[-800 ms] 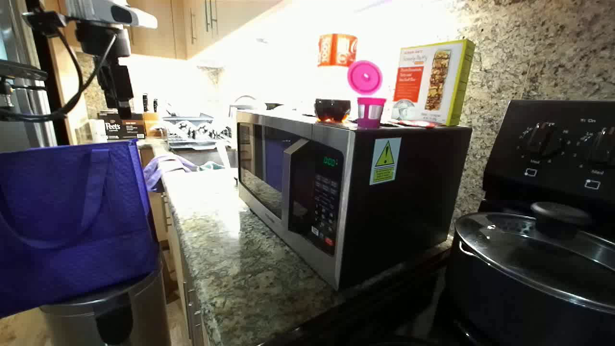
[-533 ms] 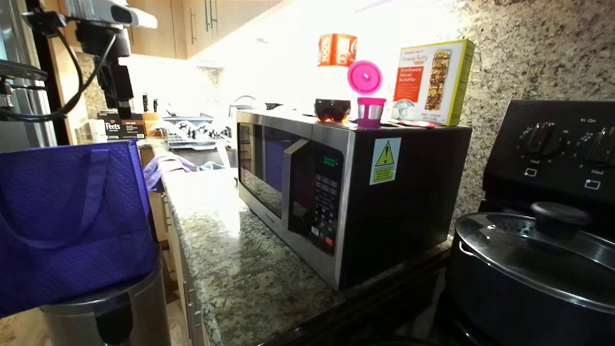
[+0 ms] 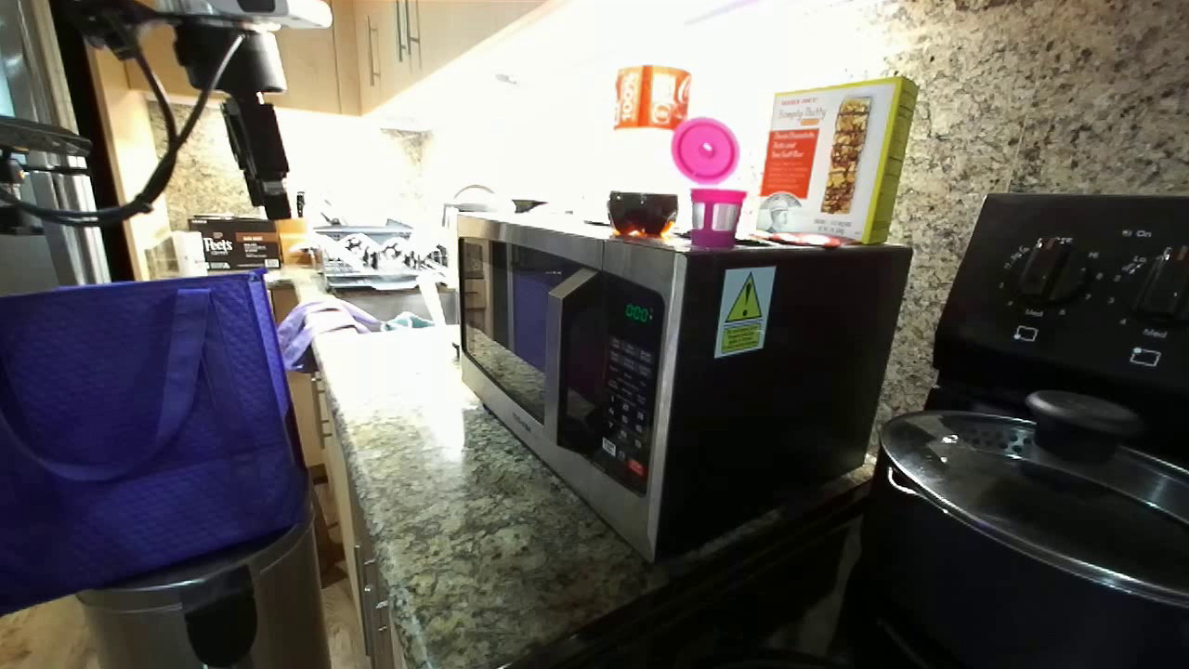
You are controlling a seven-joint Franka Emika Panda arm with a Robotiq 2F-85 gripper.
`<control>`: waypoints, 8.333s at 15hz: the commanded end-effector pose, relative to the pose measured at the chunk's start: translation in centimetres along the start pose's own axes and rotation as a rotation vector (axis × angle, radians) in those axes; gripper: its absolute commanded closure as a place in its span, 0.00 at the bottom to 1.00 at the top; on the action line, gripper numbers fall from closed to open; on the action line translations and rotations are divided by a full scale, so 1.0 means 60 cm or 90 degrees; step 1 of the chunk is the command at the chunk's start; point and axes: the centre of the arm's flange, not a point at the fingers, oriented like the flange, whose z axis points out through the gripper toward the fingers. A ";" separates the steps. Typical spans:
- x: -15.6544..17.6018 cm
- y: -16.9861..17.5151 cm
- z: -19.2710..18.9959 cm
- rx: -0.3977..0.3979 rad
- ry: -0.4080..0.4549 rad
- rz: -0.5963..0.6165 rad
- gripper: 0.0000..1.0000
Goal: Open the microwave door
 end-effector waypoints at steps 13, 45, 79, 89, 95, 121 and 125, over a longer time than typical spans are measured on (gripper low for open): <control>0.128 0.318 0.002 -0.113 0.075 0.215 0.00; 0.294 0.429 0.085 -0.151 0.057 0.089 0.47; -0.015 0.361 0.002 -0.148 -0.046 0.061 0.00; -0.010 0.378 -0.081 -0.185 -0.019 -0.107 0.00; 0.036 0.389 -0.069 -0.203 0.005 -0.108 0.00; 0.152 0.340 0.038 -0.220 -0.179 -0.284 0.00; 0.132 0.309 0.049 -0.172 -0.221 -0.337 0.00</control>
